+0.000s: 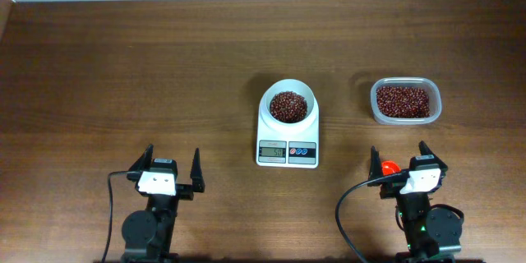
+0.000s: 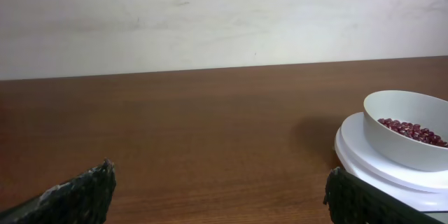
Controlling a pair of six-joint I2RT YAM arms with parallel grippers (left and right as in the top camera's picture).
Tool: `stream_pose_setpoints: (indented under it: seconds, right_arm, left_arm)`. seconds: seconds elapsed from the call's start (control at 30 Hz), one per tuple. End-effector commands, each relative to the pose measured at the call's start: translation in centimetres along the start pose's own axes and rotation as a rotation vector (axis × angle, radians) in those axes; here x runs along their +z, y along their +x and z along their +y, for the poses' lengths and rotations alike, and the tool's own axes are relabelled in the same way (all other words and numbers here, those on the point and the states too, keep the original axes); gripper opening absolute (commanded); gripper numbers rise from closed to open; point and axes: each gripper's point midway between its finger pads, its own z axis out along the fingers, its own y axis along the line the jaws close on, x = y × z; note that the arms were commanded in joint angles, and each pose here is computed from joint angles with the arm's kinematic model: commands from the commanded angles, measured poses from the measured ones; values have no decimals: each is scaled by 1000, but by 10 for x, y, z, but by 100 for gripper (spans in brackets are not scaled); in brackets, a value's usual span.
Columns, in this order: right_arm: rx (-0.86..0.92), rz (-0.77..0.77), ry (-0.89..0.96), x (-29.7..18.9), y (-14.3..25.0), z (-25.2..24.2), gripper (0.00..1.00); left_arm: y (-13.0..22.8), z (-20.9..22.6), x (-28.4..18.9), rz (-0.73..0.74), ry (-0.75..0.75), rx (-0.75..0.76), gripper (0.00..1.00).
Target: Scoop and weigh 50g on scale
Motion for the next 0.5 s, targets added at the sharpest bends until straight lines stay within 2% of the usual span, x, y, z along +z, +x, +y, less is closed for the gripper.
stream_pose_setpoints:
  seconds: [0.0, 0.47]
  right_arm:
    - [-4, 0, 2, 0, 2, 0, 99]
    - [-4, 0, 2, 0, 2, 0, 99]
  left_arm:
    - [1, -1, 0, -5, 7, 15, 99]
    - [1, -1, 0, -5, 8, 15, 99]
